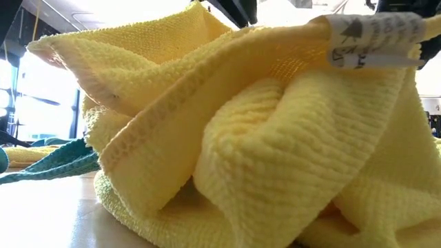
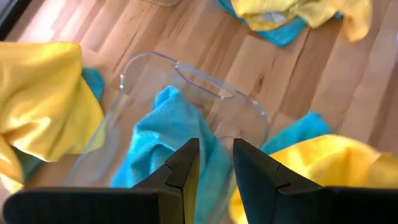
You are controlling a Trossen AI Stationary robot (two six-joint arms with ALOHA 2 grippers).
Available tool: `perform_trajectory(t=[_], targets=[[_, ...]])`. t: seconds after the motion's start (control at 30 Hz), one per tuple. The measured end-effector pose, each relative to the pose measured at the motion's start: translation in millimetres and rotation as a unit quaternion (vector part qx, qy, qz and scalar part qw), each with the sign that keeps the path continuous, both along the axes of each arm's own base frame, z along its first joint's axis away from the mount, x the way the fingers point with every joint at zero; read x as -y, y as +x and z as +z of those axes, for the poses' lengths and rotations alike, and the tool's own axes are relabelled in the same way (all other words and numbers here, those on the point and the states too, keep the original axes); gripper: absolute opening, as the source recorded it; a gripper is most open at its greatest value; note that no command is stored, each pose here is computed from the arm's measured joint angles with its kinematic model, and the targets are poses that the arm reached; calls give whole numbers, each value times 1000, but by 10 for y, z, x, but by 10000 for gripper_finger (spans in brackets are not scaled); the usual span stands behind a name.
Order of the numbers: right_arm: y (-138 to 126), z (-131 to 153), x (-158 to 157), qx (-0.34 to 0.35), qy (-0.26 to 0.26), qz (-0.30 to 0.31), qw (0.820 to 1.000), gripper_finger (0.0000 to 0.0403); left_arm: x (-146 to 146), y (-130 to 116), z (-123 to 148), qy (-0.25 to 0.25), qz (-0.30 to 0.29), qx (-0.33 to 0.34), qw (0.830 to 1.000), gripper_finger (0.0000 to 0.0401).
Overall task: Sort microfiber towel by color & place in baskets
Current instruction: Put the yellow towel into the top transparent bin
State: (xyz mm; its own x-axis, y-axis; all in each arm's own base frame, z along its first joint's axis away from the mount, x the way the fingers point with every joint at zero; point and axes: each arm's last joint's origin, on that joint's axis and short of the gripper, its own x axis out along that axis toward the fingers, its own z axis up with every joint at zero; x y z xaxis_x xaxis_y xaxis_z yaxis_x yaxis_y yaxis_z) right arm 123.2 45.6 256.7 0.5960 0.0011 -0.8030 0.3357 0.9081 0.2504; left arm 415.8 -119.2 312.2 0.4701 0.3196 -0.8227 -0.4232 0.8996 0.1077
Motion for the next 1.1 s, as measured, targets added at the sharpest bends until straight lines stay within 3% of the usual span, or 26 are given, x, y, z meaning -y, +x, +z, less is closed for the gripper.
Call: perform_trajectory(t=[0.37,0.57,0.8,1.1], targets=[[173,112,-197,-72,23,-62,995,0,-209,2,8,35,-112,-69,991,87],[219,106,-383,-109,47,-111,987,0,-365,-99,-163,35,-149,-101,983,87],[245,22,-525,-134,61,-158,976,0,-537,-632,-149,7,-151,-6,989,87],[258,-82,-496,-196,36,-194,960,6,-646,-1324,-77,-17,-132,99,986,87]])
